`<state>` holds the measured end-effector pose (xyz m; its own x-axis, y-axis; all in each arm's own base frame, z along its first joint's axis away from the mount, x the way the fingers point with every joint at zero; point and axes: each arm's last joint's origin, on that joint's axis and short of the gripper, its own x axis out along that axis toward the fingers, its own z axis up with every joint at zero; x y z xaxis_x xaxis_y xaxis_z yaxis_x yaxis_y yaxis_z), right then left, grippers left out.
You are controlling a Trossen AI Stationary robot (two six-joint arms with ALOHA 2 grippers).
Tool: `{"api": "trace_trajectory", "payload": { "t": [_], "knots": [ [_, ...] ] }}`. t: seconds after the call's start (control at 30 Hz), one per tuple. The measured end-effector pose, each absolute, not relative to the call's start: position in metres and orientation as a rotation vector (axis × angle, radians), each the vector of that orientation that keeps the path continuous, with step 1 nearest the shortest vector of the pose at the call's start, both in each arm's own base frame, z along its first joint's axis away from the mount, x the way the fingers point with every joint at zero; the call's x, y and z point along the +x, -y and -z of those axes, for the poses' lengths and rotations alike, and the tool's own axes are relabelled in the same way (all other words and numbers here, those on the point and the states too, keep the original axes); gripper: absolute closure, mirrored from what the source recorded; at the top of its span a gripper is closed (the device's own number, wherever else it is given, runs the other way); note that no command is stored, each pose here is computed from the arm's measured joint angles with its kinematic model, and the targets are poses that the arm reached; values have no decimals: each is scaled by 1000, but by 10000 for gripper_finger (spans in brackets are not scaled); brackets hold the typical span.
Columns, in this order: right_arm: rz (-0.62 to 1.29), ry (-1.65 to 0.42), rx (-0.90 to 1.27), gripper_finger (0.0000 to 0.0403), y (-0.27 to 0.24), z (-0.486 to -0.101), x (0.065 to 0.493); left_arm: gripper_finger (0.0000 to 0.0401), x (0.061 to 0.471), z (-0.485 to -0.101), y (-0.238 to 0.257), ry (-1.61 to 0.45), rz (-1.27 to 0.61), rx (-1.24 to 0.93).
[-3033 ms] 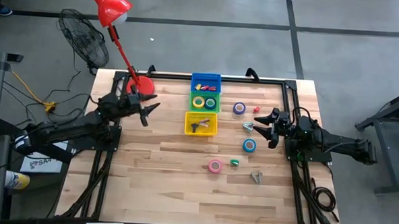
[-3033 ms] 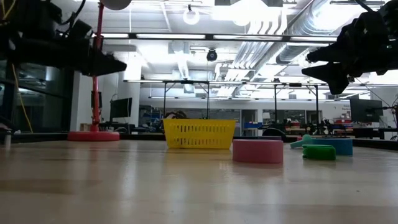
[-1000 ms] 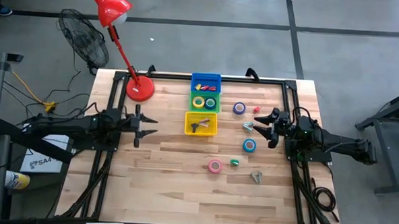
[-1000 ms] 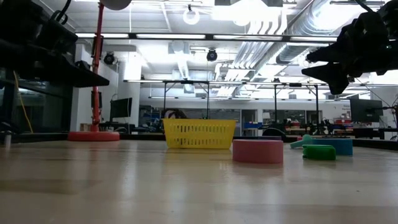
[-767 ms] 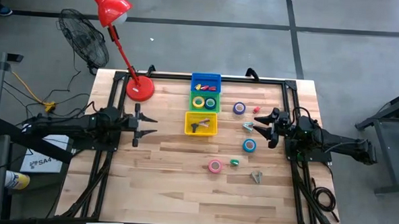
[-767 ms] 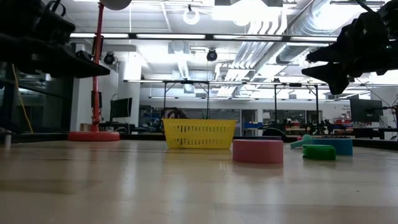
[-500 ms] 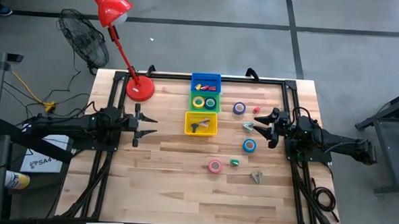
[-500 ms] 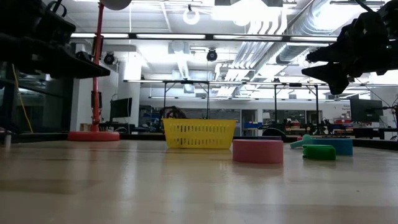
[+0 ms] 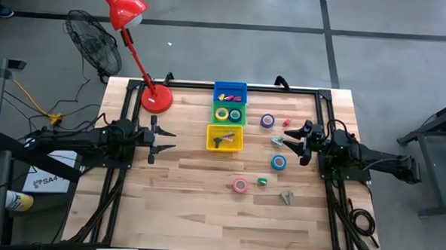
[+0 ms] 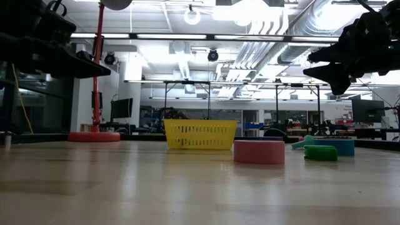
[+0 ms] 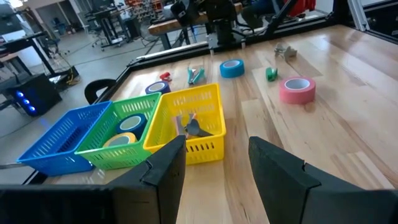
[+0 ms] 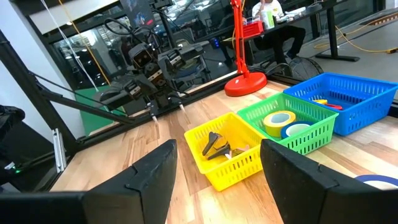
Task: Pick and place Stapler, Stapler remover, tape
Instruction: Put the pink tape into the green bin
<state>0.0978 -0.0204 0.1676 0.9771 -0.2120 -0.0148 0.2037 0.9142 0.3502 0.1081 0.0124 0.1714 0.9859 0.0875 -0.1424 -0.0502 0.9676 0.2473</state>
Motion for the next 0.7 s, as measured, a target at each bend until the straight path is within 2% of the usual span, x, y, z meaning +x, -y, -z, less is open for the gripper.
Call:
{"api": "trace_trajectory", "payload": {
  "t": [0.2,0.43,0.7],
  "knots": [
    [213,26,378,180,20,-168,98,229,108,-172,-12,-152,-70,245],
    [259,60,621,180,22,-167,97,229,108,-172,-12,-152,-70,245],
    [283,-19,607,180,22,-168,99,229,108,-172,-12,-152,-71,245]
  ]
}}
